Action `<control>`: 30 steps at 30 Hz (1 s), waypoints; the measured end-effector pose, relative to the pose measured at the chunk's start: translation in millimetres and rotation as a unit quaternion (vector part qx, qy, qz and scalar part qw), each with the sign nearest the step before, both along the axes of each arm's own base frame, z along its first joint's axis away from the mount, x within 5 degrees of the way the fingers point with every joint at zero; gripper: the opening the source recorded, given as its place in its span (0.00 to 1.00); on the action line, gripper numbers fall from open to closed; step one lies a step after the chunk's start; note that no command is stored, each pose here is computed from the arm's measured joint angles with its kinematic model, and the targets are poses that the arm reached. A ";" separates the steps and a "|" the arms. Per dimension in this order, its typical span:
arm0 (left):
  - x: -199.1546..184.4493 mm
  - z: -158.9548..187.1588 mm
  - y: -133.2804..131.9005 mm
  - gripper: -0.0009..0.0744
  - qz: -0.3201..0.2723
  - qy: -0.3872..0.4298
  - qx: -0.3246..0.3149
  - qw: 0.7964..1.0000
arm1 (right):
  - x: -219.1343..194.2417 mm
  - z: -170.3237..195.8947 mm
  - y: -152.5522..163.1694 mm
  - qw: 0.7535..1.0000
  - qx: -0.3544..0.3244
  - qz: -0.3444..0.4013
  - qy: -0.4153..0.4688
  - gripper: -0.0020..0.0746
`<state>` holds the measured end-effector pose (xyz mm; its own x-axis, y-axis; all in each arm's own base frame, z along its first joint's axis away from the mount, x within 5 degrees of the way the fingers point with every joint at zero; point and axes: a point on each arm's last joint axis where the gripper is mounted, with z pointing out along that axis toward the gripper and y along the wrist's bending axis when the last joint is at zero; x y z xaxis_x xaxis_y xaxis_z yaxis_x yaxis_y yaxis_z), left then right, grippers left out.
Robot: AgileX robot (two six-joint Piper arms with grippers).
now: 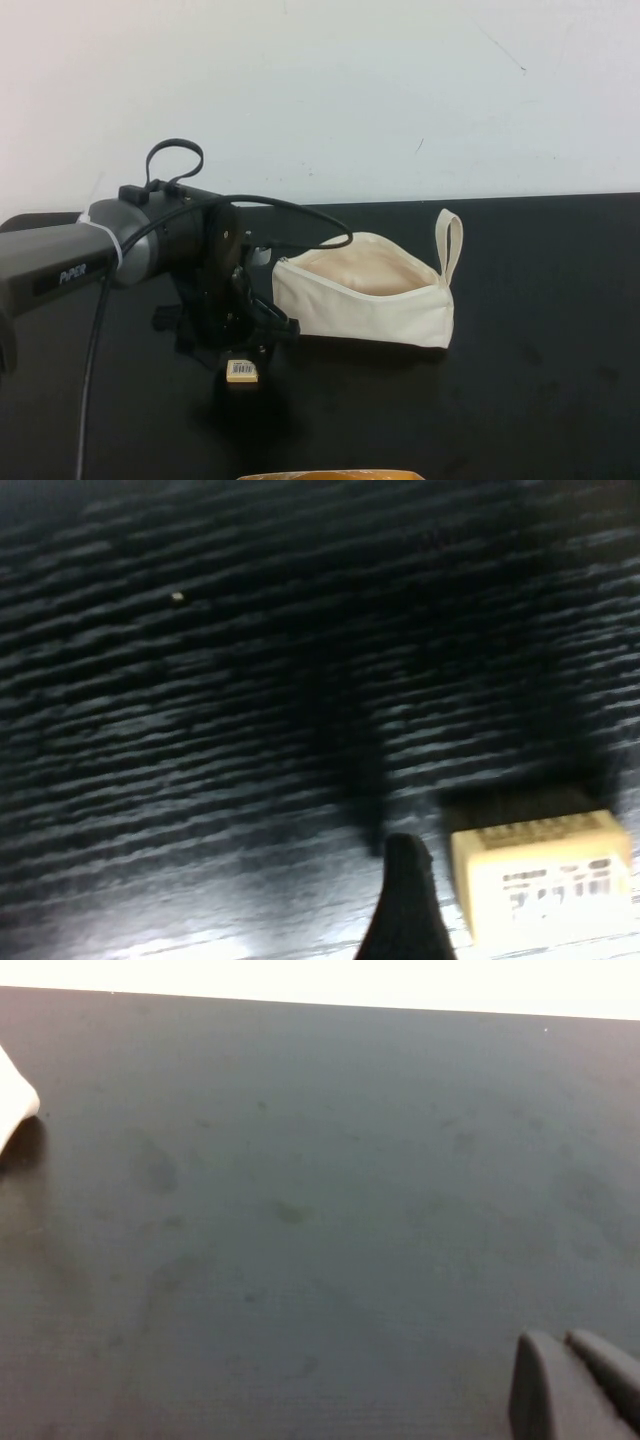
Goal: Put eraser into pencil case
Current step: Pick up the eraser from the table
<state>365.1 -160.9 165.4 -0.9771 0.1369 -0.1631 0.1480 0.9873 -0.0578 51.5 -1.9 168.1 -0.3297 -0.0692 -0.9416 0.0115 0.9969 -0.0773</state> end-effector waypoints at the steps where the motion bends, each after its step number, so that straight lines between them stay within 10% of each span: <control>1: 0.4 -0.3 -0.3 0.62 0.001 -0.001 -0.001 1.000 | 0.0 0.0 0.0 1.000 0.000 0.000 0.000 0.02; 30: -0.7 -13.0 -1.7 0.52 0.002 0.027 0.000 1.000 | 0.0 0.0 0.0 1.000 0.000 0.000 0.000 0.02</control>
<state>364.5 -162.6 152.5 -0.9848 0.1339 -0.1105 0.1416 0.9878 -0.0649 51.5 -1.9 168.1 -0.3297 -0.0692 -0.9416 0.0115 0.9969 -0.0773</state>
